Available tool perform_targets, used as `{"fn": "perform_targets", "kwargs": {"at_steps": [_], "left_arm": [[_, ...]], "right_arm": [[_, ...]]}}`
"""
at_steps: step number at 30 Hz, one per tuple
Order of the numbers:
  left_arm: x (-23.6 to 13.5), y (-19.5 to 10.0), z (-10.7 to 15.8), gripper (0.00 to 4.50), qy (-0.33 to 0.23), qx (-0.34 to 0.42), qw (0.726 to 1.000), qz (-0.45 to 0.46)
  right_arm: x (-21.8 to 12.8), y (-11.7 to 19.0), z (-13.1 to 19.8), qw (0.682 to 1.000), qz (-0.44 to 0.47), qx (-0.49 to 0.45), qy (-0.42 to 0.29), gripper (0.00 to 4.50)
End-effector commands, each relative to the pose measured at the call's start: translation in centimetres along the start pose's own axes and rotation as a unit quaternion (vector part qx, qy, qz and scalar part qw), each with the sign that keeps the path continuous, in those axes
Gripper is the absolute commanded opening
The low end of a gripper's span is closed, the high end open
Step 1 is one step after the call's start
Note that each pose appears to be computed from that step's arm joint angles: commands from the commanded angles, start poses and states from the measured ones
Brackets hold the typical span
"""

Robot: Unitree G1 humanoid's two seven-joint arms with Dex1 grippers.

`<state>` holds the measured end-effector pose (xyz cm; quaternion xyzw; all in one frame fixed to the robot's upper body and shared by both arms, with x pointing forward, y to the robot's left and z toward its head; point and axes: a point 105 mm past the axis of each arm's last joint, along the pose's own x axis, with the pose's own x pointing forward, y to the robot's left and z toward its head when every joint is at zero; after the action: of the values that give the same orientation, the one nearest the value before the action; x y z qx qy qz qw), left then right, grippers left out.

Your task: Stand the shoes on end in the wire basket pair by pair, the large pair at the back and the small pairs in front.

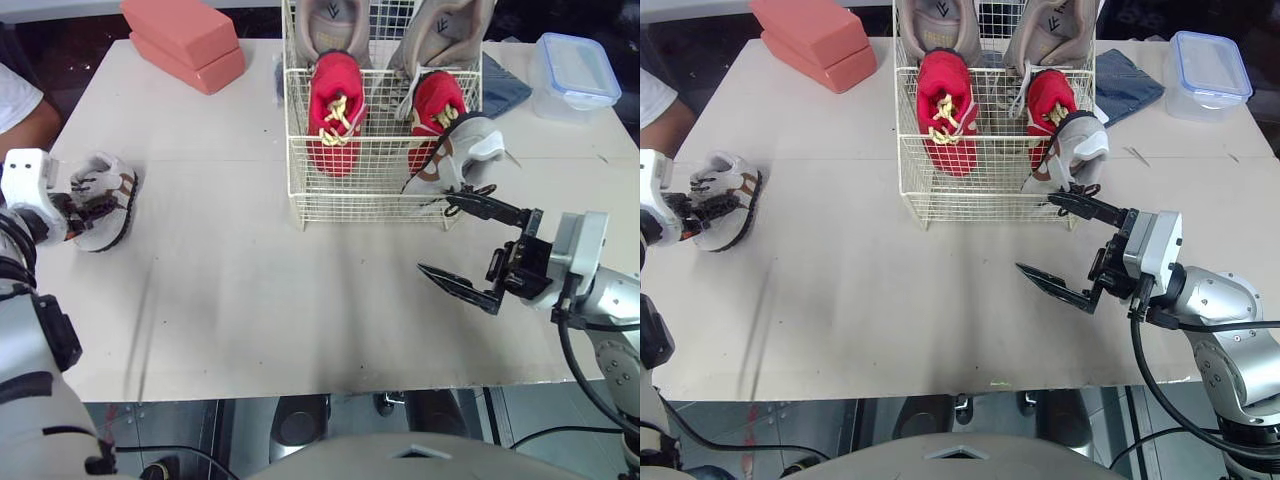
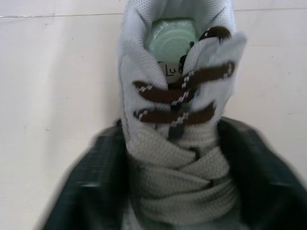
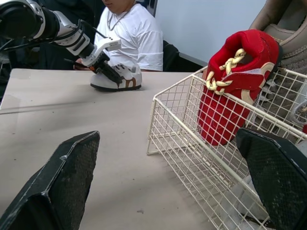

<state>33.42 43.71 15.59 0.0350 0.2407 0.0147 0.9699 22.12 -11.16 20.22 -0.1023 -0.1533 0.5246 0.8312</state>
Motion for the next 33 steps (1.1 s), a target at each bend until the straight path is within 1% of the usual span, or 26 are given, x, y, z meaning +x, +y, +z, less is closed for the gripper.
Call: {"fn": "perform_targets", "kwargs": {"at_steps": [1, 2, 3, 4, 6, 7, 9, 11, 14, 16, 17, 19, 20, 24, 26, 28, 29, 31, 33], "left_arm": [[-0.7, 0.5, 0.7, 1.1, -0.01, 0.009, 1.0, 0.002], [-0.7, 0.6, 0.7, 0.85, -0.013, 0.01, 1.0, 0.004], [-0.8, 0.8, 1.2, 0.6, -0.033, 0.008, 0.999, 0.01], [-1.0, 1.0, 1.9, 0.53, -0.057, 0.006, 0.998, 0.016], [-1.2, 1.2, 2.6, 0.45, -0.082, 0.003, 0.996, 0.021], [-1.5, 1.0, 3.5, 0.42, -0.113, 0.011, 0.993, 0.012], [-2.4, 0.0, 5.9, 0.41, -0.201, 0.027, 0.979, -0.033], [-3.6, -1.0, 7.8, 0.41, -0.277, 0.035, 0.957, -0.075], [-5.8, -2.4, 10.1, 0.41, -0.385, 0.018, 0.913, -0.132], [-7.1, -3.4, 10.8, 0.41, -0.433, 0.006, 0.889, -0.151], [-8.0, -4.6, 11.1, 0.41, -0.462, -0.003, 0.871, -0.169], [-9.7, -7.6, 11.3, 0.41, -0.496, -0.012, 0.843, -0.207], [-10.3, -9.0, 11.2, 0.41, -0.506, -0.019, 0.833, -0.224], [-12.5, -16.8, 11.0, 0.41, -0.526, -0.044, 0.789, -0.313], [-13.2, -20.6, 10.4, 0.41, -0.506, -0.015, 0.783, -0.362], [-13.5, -23.1, 10.7, 0.41, -0.514, -0.035, 0.77, -0.377], [-13.6, -24.9, 10.4, 0.41, -0.509, -0.019, 0.766, -0.392], [-13.8, -27.0, 9.8, 0.41, -0.5, 0.009, 0.762, -0.411], [-13.9, -29.1, 9.8, 0.41, -0.509, 0.006, 0.753, -0.417]], "right_arm": [[0.2, 0.2, 0.8, 1.0, 0.003, -0.016, -0.016, 4.5], [0.2, 0.1, 0.8, 1.0, 0.003, -0.016, -0.016, 4.5], [0.2, 0.1, 0.9, 1.0, 0.004, -0.017, -0.015, 4.5], [0.3, 0.1, 0.9, 1.0, 0.004, -0.018, -0.015, 4.5], [0.2, 0.0, 1.0, 1.0, 0.005, -0.019, -0.015, 4.5], [0.3, 0.0, 1.2, 1.0, 0.005, -0.018, -0.018, 4.5], [0.4, 0.0, 1.6, 1.0, 0.009, -0.013, -0.026, 4.5], [0.6, 0.2, 1.8, 0.999, 0.015, -0.008, -0.03, 4.5], [0.8, 0.3, 2.1, 0.999, 0.026, 0.0, -0.037, 4.5], [1.0, 0.4, 2.3, 0.999, 0.032, 0.007, -0.043, 4.5], [1.1, 0.4, 2.6, 0.998, 0.034, 0.01, -0.049, 4.5], [1.5, 0.4, 3.2, 0.997, 0.037, 0.017, -0.063, 4.5], [1.6, 0.3, 3.4, 0.997, 0.036, 0.022, -0.07, 4.5], [2.8, -0.3, 4.3, 0.994, 0.013, 0.049, -0.094, 4.5], [3.3, -0.7, 4.5, 0.993, -0.006, 0.068, -0.096, 4.5], [4.1, -0.9, 4.6, 0.991, -0.018, 0.089, -0.095, 4.5], [4.5, -0.9, 4.8, 0.99, -0.022, 0.098, -0.096, 4.5], [4.9, -1.0, 4.9, 0.989, -0.029, 0.111, -0.096, 4.5], [5.7, -1.2, 5.4, 0.981, -0.037, 0.156, -0.107, 4.5]]}}
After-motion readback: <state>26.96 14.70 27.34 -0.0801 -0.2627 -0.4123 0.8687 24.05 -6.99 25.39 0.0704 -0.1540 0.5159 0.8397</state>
